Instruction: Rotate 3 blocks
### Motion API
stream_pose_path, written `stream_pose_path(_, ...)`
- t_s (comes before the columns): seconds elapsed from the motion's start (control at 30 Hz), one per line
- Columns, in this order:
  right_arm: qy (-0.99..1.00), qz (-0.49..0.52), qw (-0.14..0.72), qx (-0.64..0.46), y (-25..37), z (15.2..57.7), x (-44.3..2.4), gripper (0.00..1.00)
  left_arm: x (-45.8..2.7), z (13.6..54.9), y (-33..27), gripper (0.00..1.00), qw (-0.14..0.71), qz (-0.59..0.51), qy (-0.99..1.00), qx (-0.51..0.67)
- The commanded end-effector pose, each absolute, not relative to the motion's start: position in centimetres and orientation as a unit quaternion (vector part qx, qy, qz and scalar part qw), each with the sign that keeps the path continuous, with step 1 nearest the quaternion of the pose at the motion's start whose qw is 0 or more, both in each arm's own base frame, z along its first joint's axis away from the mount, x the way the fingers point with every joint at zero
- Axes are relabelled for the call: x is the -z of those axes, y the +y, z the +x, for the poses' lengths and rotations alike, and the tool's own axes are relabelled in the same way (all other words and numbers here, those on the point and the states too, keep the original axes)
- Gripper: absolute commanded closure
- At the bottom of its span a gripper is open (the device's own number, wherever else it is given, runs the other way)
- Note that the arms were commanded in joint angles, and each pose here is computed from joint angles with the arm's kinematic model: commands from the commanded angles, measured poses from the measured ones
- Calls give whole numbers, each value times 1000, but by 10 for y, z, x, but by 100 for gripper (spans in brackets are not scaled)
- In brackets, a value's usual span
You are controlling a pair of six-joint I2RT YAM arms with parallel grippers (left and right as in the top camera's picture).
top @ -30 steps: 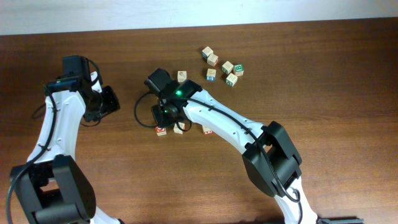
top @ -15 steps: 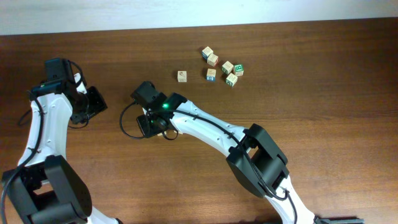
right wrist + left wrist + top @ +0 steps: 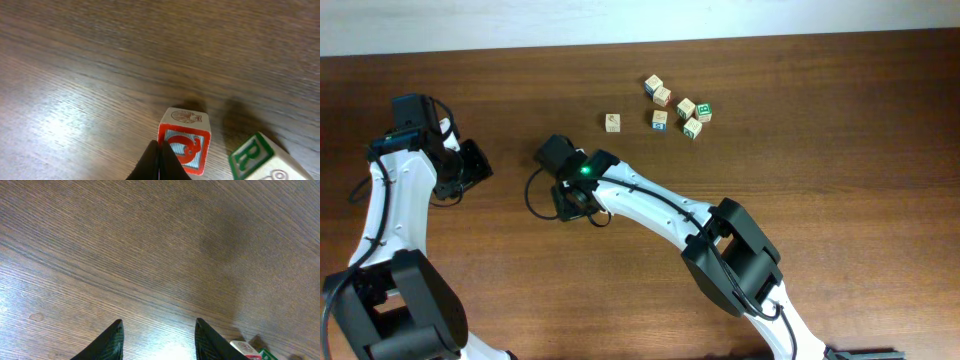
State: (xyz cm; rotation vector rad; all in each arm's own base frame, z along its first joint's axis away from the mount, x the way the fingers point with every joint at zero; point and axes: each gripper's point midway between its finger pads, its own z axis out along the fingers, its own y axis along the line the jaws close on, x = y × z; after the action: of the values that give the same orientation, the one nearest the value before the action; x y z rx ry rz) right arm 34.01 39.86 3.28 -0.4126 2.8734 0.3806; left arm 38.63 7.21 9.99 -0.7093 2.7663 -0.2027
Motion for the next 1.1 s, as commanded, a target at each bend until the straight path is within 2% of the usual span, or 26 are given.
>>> stream_pose_path(0.0, 980, -126, 115, -99, 388, 347, -26, 96, -110, 388, 75, 57, 150, -246, 955, 69)
stream_pose_path(0.23, 985, -100, 109, -84, 372, 354, -24, 96, -110, 391, 60, 57, 149, -228, 960, 71)
stream_pose_path(0.5, 995, -23, 76, -62, 340, 359, -20, 96, -110, 394, 36, 58, 147, -199, 966, 75)
stream_pose_path(1.07, 997, -20, -29, -74, 322, 328, -20, 95, -109, 393, 11, 59, 139, -168, 973, 80)
